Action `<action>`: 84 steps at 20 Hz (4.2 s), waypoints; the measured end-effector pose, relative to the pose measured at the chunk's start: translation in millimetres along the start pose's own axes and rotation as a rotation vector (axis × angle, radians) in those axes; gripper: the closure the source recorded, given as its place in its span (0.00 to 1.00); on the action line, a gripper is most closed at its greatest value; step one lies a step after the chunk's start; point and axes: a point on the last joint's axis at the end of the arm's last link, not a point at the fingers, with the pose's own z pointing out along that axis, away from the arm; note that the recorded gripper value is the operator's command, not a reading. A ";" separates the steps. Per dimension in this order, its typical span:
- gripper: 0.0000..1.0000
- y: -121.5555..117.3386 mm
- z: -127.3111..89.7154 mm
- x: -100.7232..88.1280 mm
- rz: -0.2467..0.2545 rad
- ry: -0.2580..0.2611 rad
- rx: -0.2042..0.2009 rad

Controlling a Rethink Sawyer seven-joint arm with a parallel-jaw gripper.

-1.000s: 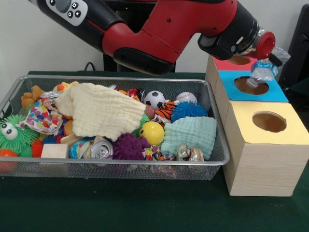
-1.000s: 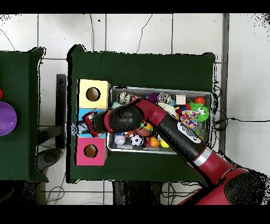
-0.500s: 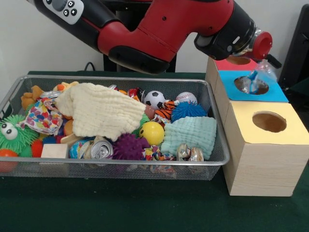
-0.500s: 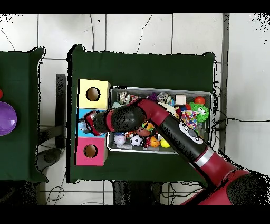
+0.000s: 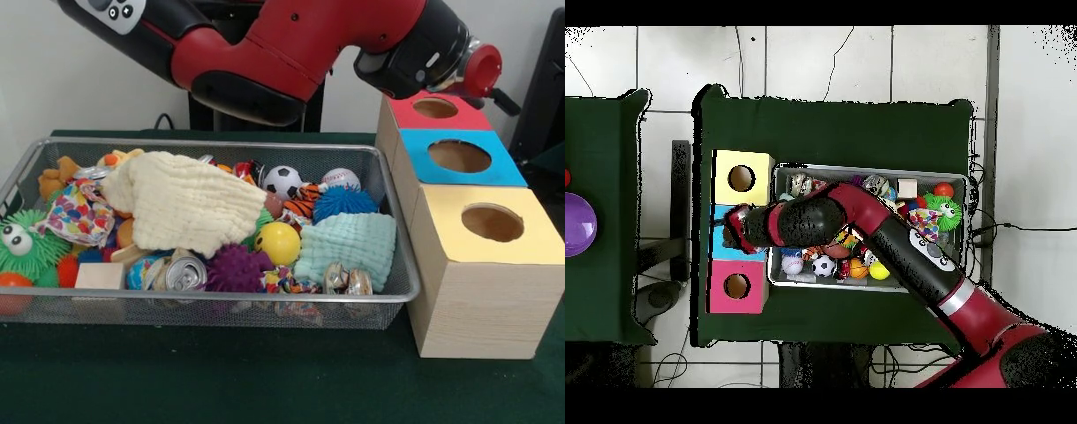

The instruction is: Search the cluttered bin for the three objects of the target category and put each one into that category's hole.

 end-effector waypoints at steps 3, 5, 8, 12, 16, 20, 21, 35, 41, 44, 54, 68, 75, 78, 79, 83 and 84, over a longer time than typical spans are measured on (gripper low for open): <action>0.00 -6.0 -11.0 -2.4 0.002 -0.007 0.015; 0.00 -6.7 -14.4 -2.4 0.002 -0.004 0.013; 0.00 -8.6 -23.7 0.0 -0.008 0.033 -0.010; 0.00 -12.8 -31.2 9.4 -0.021 0.105 -0.037; 0.00 -15.7 -32.1 28.2 -0.051 0.250 -0.094; 0.00 -21.3 -33.1 41.6 -0.071 0.371 -0.152; 0.00 -22.7 -34.1 43.1 -0.073 0.390 -0.162; 0.00 -58.6 -82.0 55.4 -0.056 0.648 -0.260; 0.00 -58.4 -110.7 74.1 0.005 0.727 -0.260; 0.00 -54.4 -118.8 83.3 0.042 0.743 -0.256; 0.00 -30.5 -148.1 117.3 0.280 0.783 -0.222; 0.00 -37.7 -161.5 140.5 0.463 0.854 -0.176; 0.00 -38.2 -144.0 148.5 0.529 0.836 -0.177; 0.00 -35.2 -128.2 149.0 0.567 0.816 -0.184; 0.00 -33.3 -122.7 149.7 0.580 0.810 -0.188; 0.00 -26.9 -105.9 152.5 0.620 0.794 -0.198; 0.00 -24.3 -100.0 153.6 0.635 0.790 -0.200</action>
